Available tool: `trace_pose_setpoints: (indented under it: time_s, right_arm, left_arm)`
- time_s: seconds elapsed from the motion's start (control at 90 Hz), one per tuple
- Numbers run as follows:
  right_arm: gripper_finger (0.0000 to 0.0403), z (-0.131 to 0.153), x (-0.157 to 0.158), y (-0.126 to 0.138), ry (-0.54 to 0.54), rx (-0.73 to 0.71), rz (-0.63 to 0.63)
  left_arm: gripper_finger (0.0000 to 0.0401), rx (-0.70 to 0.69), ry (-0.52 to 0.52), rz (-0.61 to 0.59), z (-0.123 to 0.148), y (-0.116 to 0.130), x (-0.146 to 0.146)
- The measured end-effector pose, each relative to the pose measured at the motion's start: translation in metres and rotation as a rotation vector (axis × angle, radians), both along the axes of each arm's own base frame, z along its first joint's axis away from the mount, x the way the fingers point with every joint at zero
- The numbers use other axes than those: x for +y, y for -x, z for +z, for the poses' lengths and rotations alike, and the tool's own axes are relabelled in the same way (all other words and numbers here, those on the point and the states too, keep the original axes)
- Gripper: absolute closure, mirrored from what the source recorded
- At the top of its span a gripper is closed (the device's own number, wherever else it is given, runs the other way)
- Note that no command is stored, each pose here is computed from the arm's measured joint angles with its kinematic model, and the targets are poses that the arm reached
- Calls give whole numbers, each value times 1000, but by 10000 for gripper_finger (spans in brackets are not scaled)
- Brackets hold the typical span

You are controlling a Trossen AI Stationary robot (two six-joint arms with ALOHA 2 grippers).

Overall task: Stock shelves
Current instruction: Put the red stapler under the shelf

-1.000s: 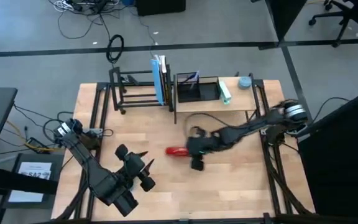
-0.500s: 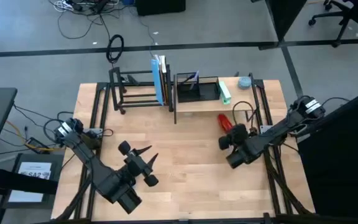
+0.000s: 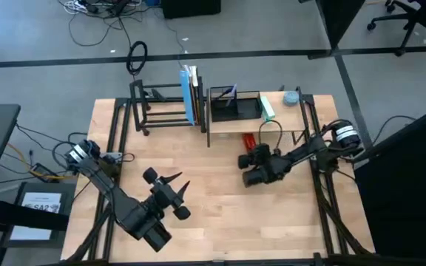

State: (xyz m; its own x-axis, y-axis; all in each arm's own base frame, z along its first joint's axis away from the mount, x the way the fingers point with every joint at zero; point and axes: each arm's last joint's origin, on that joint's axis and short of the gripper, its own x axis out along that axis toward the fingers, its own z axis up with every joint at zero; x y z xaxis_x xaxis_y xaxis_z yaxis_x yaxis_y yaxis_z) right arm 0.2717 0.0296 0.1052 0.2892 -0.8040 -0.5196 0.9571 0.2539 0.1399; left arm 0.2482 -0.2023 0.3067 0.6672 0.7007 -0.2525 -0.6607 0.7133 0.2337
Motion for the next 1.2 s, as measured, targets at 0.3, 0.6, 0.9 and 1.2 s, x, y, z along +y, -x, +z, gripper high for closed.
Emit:
trace_pose_setpoints:
  time_s: [0.3, 0.6, 0.9, 1.2]
  right_arm:
    - [304, 6, -42, -26, -37, -66, 28]
    - [169, 10, -47, -36, -111, -99, 137]
    - [101, 11, -40, -39, -138, -92, 225]
    - [108, 23, 3, -26, -158, 22, 406]
  left_arm:
    - [249, -12, 13, 0, 0, -1, -1]
    - [249, -21, 27, 0, 0, -2, -2]
    - [249, -11, 51, 1, -1, -2, -2]
    - [249, 46, 202, 8, -5, -6, -5]
